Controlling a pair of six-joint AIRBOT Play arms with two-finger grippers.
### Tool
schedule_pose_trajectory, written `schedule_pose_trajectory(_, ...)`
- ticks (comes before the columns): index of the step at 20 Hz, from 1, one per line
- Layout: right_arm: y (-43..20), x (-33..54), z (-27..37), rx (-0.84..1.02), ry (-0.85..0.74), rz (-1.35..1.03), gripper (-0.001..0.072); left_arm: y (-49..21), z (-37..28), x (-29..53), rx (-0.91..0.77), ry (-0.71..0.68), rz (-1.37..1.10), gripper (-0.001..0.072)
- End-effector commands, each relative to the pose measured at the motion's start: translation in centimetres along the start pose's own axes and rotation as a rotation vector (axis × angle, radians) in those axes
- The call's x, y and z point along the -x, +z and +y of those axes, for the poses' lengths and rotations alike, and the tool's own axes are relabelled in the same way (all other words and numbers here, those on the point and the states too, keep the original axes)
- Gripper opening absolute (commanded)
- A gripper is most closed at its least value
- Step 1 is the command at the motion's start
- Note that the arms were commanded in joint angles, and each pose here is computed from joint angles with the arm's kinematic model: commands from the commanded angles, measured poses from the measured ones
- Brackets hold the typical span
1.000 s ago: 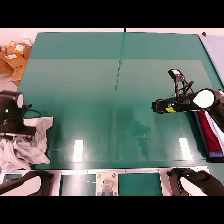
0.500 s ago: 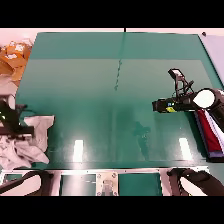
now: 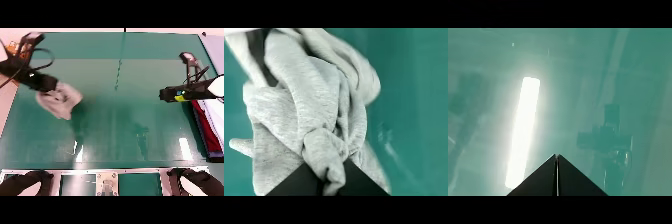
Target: Fold the shirts.
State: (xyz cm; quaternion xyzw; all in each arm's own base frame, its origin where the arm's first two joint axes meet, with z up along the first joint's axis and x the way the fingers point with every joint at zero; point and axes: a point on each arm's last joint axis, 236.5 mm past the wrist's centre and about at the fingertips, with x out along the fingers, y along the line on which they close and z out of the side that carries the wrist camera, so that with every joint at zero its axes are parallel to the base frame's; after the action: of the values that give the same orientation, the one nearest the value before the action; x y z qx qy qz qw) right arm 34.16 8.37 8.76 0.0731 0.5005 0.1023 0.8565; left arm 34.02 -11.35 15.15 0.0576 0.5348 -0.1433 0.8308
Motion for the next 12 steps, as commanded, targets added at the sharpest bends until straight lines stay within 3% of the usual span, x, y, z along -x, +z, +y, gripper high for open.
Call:
schedule_pose_trajectory(1, 2.4, 2.9, -0.8, -0.023, -0.015, -0.053, 0.0013, 3.1, -11.0, 1.8, -0.158, -0.201, -0.151, 0.0020)
schedule_pose_trajectory(4, 3.1, 3.7, -1.4, -0.036, -0.025, -0.070, 0.0014, 2.3, -15.3, -4.0, -0.186, -0.282, -0.063, 0.0023)
schedule_pose_trajectory(5, 2.8, 3.7, -1.4, -0.037, -0.026, -0.059, 0.0016, 1.6, -16.5, -6.4, -0.164, -0.322, -0.002, 0.0096)
schedule_pose_trajectory(6, 2.5, 3.5, -1.5, -0.038, -0.027, -0.046, 0.0092, 0.9, -17.2, -8.3, -0.147, -0.348, 0.048, 0.0516)
schedule_pose_trajectory(7, 2.3, 3.5, -1.7, -0.043, -0.029, -0.041, 0.0210, 0.2, -17.5, -9.8, -0.134, -0.356, 0.104, 0.0703)
schedule_pose_trajectory(9, 2.3, 3.5, -2.9, -0.074, -0.047, -0.042, 0.0240, -0.8, -16.0, -10.3, -0.154, -0.344, 0.175, 0.0712)
schedule_pose_trajectory(10, 2.3, 3.5, -4.0, -0.108, -0.058, -0.038, 0.0333, -0.8, -14.6, -9.8, -0.153, -0.333, 0.193, 0.0712)
schedule_pose_trajectory(11, 1.9, 3.1, -5.0, -0.151, -0.058, -0.015, 0.0472, -0.6, -12.8, -9.3, -0.141, -0.315, 0.209, 0.0712)
schedule_pose_trajectory(12, 1.1, 2.5, -6.0, -0.201, -0.053, 0.022, 0.0505, -0.4, -10.8, -8.8, -0.116, -0.300, 0.226, 0.0712)
